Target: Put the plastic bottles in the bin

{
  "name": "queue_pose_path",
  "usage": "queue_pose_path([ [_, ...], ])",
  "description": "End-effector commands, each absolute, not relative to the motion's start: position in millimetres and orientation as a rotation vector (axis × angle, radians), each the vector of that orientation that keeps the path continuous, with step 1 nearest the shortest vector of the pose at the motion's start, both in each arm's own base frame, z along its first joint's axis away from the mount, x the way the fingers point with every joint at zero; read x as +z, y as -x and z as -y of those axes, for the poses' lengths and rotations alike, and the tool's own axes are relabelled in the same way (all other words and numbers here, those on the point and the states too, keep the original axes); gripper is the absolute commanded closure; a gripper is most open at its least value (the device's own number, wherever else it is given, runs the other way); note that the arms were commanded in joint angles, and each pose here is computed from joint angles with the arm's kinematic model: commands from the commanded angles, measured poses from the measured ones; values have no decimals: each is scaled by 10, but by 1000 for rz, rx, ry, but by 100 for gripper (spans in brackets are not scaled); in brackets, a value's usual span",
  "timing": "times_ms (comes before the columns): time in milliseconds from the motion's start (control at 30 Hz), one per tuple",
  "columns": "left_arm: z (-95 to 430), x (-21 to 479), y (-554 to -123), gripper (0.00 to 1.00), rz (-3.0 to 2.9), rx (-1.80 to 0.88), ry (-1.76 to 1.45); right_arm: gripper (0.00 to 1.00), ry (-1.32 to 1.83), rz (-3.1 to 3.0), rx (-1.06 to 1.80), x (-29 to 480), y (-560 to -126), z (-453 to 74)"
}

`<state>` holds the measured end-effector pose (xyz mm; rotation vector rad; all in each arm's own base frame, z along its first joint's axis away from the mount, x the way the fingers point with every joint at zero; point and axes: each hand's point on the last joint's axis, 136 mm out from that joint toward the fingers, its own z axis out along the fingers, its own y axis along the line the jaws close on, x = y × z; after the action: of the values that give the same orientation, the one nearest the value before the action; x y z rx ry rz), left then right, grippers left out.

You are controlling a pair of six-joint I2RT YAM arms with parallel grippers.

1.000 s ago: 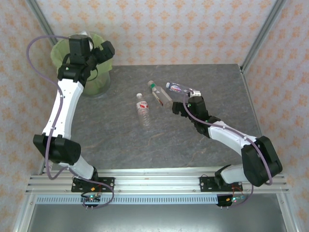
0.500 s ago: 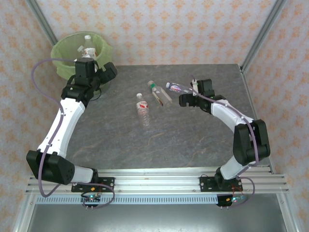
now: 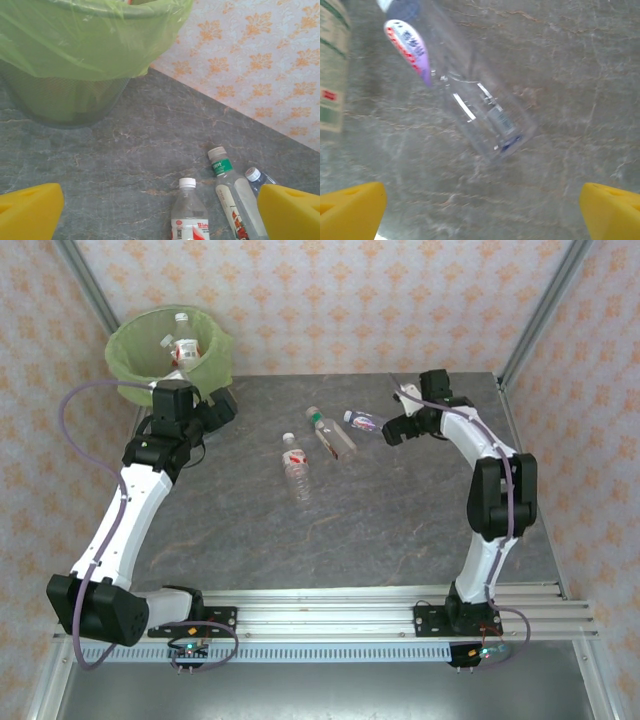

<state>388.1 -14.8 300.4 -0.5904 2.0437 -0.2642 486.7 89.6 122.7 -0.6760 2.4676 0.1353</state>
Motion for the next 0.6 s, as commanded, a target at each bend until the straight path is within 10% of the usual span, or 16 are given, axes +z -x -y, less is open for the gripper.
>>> queue_pose_path([
  [0,15,3079,-3784,0,-2003,-191,602,1,848,-2497,128,1048,-4969,-904],
  [567,-170,3046,-3594,0,-2017,-56,628,1,1201,-2594,227,488,-5174,-1025],
])
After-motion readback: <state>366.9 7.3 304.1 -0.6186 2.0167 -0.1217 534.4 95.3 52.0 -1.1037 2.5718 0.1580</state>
